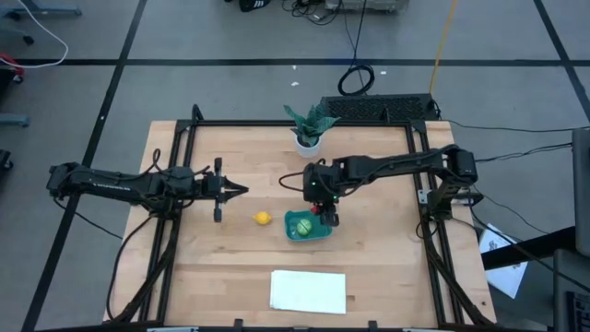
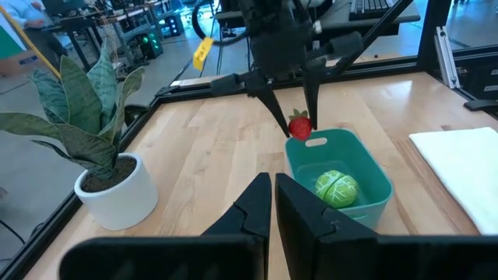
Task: Pick and placing Produce into tupperware
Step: Put the strawberry into the green bin
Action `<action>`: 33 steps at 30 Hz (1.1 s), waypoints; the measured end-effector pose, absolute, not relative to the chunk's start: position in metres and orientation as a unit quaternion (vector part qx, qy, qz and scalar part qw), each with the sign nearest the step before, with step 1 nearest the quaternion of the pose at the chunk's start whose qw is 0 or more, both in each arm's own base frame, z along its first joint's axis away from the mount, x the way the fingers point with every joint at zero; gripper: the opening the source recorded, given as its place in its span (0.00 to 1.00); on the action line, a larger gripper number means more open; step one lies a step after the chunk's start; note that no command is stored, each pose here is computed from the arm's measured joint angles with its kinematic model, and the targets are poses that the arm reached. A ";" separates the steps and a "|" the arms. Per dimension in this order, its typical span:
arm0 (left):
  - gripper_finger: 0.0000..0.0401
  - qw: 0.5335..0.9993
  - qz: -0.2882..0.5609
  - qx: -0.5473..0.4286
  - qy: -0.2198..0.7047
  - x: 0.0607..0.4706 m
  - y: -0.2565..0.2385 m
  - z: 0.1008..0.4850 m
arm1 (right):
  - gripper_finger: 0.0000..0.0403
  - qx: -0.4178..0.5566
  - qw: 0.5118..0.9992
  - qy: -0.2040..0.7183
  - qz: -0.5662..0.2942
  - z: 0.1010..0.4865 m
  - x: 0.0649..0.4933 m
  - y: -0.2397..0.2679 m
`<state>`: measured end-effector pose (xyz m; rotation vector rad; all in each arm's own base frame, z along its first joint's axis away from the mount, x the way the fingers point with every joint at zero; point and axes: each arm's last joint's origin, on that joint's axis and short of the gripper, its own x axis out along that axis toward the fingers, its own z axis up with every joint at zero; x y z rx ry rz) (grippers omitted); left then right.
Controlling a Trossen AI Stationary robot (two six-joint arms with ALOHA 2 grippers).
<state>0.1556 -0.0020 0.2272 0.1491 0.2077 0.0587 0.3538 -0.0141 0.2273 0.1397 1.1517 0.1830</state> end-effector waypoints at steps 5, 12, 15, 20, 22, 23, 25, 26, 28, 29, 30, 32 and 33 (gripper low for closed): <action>0.06 0.991 0.029 0.074 0.103 0.156 -0.002 0.227 | 0.33 0.065 0.832 0.544 0.087 0.228 0.353 -0.014; 0.06 0.991 0.029 0.078 0.103 0.156 -0.002 0.227 | 0.33 0.059 0.836 0.537 0.090 0.229 0.354 -0.014; 0.06 0.991 0.029 0.079 0.104 0.156 -0.002 0.227 | 0.33 0.051 0.841 0.530 0.094 0.229 0.356 -0.014; 0.06 0.991 0.029 0.078 0.104 0.156 -0.002 0.227 | 0.33 0.056 0.848 0.519 0.089 0.230 0.358 -0.014; 0.06 0.991 0.029 0.078 0.104 0.156 -0.002 0.227 | 0.33 0.057 0.847 0.521 0.089 0.230 0.358 -0.014; 0.06 0.991 0.029 0.078 0.104 0.156 -0.002 0.227 | 0.33 0.056 0.847 0.521 0.089 0.230 0.358 -0.014; 0.06 0.991 0.029 0.079 0.104 0.156 -0.002 0.227 | 0.33 0.050 0.849 0.520 0.085 0.229 0.358 -0.012; 0.06 0.991 0.029 0.079 0.104 0.156 -0.002 0.227 | 0.33 0.048 0.850 0.518 0.080 0.229 0.359 -0.011; 0.06 0.991 0.029 0.079 0.104 0.156 -0.002 0.227 | 0.33 0.053 0.851 0.516 0.078 0.225 0.358 -0.010; 0.06 0.991 0.029 0.079 0.104 0.156 -0.002 0.227 | 0.33 0.055 0.850 0.518 0.077 0.223 0.358 -0.010; 0.06 0.991 0.029 0.079 0.104 0.156 -0.002 0.227 | 0.33 0.056 0.849 0.519 0.076 0.222 0.357 -0.009; 0.06 0.991 0.029 0.079 0.104 0.156 -0.002 0.227 | 0.33 0.058 0.846 0.524 0.074 0.218 0.355 -0.010; 0.06 0.991 0.029 0.079 0.104 0.156 -0.002 0.227 | 0.33 0.058 0.845 0.526 0.074 0.215 0.354 -0.010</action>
